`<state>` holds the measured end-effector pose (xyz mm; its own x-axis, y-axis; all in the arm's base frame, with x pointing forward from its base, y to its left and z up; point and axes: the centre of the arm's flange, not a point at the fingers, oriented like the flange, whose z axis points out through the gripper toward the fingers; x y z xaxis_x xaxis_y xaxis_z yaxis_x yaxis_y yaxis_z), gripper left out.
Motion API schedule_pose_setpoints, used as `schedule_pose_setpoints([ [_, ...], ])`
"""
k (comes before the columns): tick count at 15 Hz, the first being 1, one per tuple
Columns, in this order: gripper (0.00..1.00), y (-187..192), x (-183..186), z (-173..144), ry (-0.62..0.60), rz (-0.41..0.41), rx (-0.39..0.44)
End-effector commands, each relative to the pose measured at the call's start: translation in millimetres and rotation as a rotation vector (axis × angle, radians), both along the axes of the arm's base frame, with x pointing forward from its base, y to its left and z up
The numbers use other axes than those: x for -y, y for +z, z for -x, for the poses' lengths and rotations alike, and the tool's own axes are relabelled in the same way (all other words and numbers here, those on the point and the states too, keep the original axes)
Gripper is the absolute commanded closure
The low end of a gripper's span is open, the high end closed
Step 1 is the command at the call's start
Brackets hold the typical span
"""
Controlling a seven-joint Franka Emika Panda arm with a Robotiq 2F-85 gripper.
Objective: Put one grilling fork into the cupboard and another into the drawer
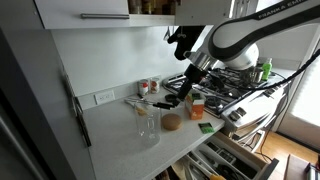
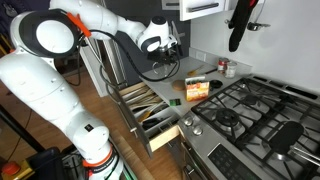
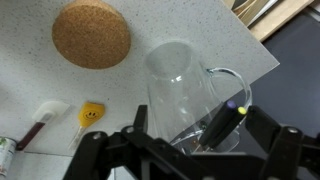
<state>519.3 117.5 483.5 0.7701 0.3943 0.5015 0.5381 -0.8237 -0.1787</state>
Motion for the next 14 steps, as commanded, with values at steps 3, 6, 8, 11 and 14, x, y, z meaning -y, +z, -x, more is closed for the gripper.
schedule_pose_setpoints([
  [3, 0.0, -5.2, -4.4, -10.0, 0.023, 0.015, 0.004],
  [6, 0.0, -5.5, -4.0, -11.0, 0.023, 0.017, 0.005],
  [8, 0.0, -5.9, -3.4, -11.5, 0.022, 0.023, 0.004],
  [11, 0.0, -7.2, -2.8, -13.0, 0.019, 0.037, 0.0],
  [14, 0.0, -9.5, -4.0, -14.9, 0.024, 0.053, -0.003],
])
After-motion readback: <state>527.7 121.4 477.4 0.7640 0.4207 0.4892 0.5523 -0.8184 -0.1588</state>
